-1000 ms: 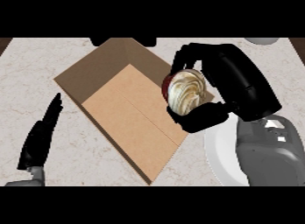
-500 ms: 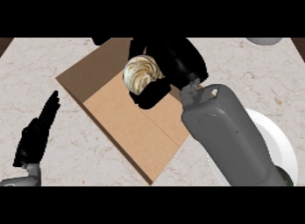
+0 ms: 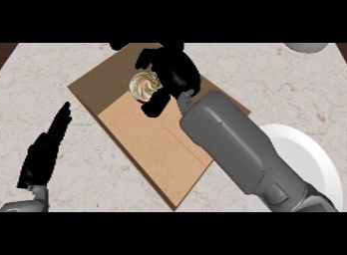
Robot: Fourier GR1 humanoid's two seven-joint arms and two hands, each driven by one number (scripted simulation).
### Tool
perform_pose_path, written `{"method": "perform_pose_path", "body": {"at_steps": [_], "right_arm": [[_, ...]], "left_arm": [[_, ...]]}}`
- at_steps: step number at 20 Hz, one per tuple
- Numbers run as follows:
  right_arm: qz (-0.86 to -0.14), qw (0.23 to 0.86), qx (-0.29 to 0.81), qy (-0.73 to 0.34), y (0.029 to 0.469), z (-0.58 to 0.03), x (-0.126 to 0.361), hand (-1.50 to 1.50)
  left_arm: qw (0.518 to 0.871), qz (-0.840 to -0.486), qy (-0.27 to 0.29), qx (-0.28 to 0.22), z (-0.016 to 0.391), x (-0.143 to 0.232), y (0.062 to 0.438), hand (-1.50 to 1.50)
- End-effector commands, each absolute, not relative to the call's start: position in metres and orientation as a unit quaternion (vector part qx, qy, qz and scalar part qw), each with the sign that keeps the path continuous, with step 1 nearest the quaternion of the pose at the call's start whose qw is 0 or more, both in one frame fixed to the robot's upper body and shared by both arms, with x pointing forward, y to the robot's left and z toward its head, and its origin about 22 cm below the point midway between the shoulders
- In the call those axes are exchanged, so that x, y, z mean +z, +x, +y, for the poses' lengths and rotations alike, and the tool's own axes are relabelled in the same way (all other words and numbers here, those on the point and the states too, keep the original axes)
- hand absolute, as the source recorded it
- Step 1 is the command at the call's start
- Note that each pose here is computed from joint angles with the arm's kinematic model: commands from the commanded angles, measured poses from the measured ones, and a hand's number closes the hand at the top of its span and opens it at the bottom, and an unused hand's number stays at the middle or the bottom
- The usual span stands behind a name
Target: Pick the cupcake from the plate and place it in the cardboard box
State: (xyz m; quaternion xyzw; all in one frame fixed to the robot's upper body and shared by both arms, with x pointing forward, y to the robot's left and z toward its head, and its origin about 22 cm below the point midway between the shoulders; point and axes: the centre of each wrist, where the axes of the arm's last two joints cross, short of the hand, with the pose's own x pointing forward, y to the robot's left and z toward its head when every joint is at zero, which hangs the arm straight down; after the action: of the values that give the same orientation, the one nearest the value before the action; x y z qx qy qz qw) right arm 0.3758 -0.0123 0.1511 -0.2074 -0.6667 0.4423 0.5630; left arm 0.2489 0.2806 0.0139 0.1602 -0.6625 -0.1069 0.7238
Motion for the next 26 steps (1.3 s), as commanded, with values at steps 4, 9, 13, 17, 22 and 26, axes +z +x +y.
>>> {"method": "perform_pose_path", "body": {"at_steps": [4, 9, 13, 17, 22, 26], "right_arm": [[-0.676, 0.580, 0.408, -0.200, 0.393, -0.002, 0.132, -1.50], [-0.727, 0.597, 0.306, -0.146, 0.386, -0.014, 0.124, -1.50], [-0.755, 0.614, 0.190, -0.128, 0.395, -0.018, 0.143, -1.50], [-0.772, 0.621, 0.120, -0.069, 0.408, -0.047, 0.153, -1.50], [-0.777, 0.623, 0.044, -0.085, 0.423, -0.121, 0.148, -1.50], [-0.769, 0.625, 0.005, -0.132, 0.437, -0.182, 0.150, -1.50]], "left_arm": [[0.720, -0.669, 0.154, -0.107, 0.256, 0.006, 0.242, 0.00], [0.723, -0.663, 0.167, -0.100, 0.293, 0.023, 0.255, 0.00], [0.721, -0.667, 0.161, -0.098, 0.267, 0.016, 0.261, 0.00], [0.725, -0.663, 0.161, -0.098, 0.280, 0.008, 0.237, 0.00], [0.725, -0.661, 0.170, -0.091, 0.274, 0.009, 0.240, 0.00], [0.730, -0.656, 0.168, -0.095, 0.277, 0.016, 0.236, 0.00]]}}
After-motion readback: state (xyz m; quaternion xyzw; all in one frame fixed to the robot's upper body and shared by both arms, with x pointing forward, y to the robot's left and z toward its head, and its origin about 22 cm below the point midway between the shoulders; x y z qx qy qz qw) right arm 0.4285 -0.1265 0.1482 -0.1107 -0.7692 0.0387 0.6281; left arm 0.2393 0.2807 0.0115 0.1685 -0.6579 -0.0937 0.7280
